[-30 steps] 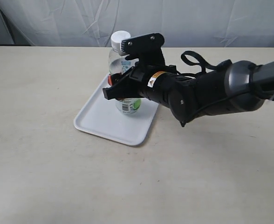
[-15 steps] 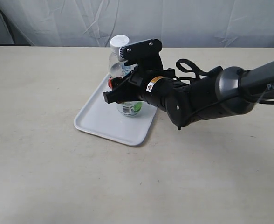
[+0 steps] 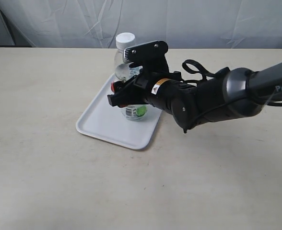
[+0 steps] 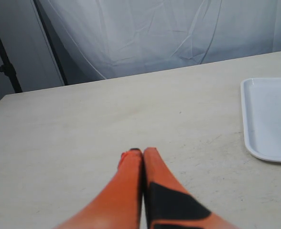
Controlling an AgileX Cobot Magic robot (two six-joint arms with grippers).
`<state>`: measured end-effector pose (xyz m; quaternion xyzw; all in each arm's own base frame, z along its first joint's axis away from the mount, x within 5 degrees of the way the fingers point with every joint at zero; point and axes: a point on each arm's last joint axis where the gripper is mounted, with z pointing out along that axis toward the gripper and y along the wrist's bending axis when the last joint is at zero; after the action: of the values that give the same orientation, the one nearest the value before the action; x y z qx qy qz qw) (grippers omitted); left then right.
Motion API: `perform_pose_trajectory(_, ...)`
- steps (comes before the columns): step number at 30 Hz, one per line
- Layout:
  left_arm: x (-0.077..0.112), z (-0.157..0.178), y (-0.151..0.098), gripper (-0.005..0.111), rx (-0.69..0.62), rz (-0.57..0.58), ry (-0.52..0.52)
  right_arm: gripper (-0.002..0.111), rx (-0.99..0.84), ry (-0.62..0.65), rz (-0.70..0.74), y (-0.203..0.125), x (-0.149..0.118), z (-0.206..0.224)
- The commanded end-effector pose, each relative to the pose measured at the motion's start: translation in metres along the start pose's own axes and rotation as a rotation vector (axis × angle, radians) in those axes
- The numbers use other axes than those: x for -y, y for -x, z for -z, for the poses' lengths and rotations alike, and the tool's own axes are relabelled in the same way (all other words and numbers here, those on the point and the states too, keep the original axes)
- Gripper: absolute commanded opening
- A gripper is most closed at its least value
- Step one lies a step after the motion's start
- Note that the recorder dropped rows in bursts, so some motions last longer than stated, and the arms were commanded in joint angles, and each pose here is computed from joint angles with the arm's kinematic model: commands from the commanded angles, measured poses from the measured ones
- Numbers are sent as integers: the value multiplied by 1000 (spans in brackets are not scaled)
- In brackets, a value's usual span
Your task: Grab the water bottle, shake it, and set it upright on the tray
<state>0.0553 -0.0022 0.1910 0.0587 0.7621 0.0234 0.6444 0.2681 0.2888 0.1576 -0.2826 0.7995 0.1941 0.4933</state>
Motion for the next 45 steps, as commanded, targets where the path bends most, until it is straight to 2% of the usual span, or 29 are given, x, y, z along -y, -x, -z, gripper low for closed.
perform_pose_trajectory(1, 0, 0, 0, 0, 10, 0, 1, 83, 20, 6, 3, 10, -1, 5)
perform_pose_trajectory(6, 0, 0, 0, 0, 10, 0, 1, 84, -11, 17, 1, 12, -2, 10)
perform_pose_trajectory(11, 0, 0, 0, 0, 10, 0, 1, 84, -131, 50, 35, 2, -5, 11)
perform_pose_trajectory(14, 0, 0, 0, 0, 10, 0, 1, 84, -135, 66, 44, 2, -11, 13)
perform_pose_trajectory(29, 0, 0, 0, 0, 10, 0, 1, 84, -186, 71, 18, -1, -9, 35)
perform_pose_trajectory(34, 0, 0, 0, 0, 10, 0, 1, 84, -197, 82, 18, -5, -10, 54)
perform_pose_trajectory(38, 0, 0, 0, 0, 10, 0, 1, 84, -175, 116, 4, 5, -16, 88)
perform_pose_trajectory(40, 0, 0, 0, 0, 10, 0, 1, 79, -188, 136, -31, 13, -16, 108)
perform_pose_trajectory(42, 0, 0, 0, 0, 10, 0, 1, 67, -212, 169, -65, 22, -17, 131)
perform_pose_trajectory(45, 0, 0, 0, 0, 10, 0, 1, 37, -223, 229, -82, 37, -18, 168)
